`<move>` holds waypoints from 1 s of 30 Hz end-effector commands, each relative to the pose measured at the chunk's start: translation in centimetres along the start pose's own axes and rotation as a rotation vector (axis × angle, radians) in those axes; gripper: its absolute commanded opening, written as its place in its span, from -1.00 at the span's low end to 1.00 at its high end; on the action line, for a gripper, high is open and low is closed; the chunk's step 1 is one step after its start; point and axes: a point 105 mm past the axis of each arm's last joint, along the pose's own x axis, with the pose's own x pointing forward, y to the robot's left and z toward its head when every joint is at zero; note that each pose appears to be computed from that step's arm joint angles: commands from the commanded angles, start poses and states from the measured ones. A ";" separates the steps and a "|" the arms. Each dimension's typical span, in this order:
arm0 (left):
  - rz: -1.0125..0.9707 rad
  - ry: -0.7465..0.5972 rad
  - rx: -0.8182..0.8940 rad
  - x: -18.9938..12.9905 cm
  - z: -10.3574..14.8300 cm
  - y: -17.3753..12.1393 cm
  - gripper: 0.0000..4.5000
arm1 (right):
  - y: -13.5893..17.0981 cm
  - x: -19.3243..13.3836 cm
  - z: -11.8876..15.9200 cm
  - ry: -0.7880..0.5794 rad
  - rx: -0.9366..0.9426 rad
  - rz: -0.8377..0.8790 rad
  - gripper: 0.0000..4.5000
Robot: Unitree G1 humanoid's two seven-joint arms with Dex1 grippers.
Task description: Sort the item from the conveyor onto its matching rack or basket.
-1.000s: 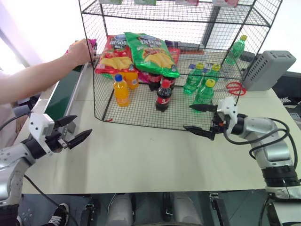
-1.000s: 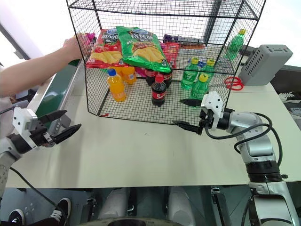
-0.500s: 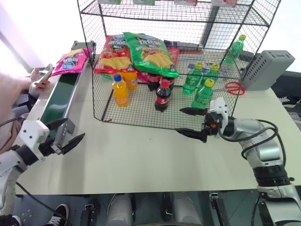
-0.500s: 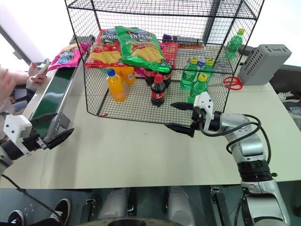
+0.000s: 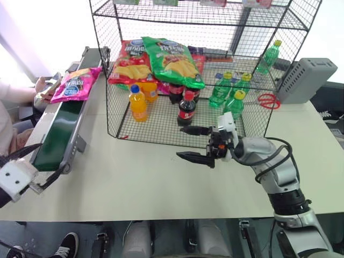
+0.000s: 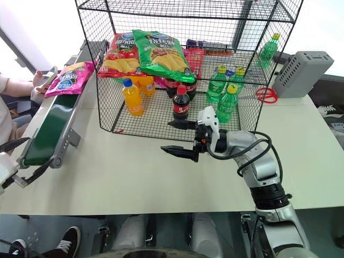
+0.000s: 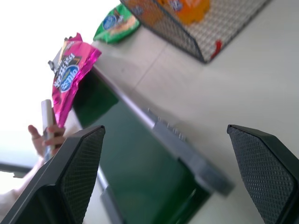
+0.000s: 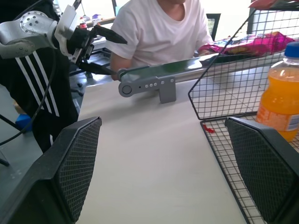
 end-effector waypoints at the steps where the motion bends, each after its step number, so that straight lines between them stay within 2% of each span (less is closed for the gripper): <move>1: 0.058 0.026 0.120 -1.6 -0.2 1.2 1.00 | 0.4 0.8 1.4 -0.031 -0.054 0.041 0.96; 8: 0.047 0.117 0.232 -2.9 -2.4 0.6 1.00 | 0.1 0.9 1.3 -0.017 -0.059 0.068 0.96; 12: 0.051 0.137 0.247 -3.0 -3.4 0.2 1.00 | 1.3 1.0 0.6 0.004 -0.029 0.150 0.96; 15: 0.063 0.140 0.265 -3.0 -3.6 0.4 1.00 | 1.7 1.4 0.6 -0.010 -0.012 0.173 0.96; 30: 0.076 0.127 0.273 -2.2 -4.0 0.1 1.00 | -0.1 1.5 0.3 -0.019 -0.093 0.081 0.96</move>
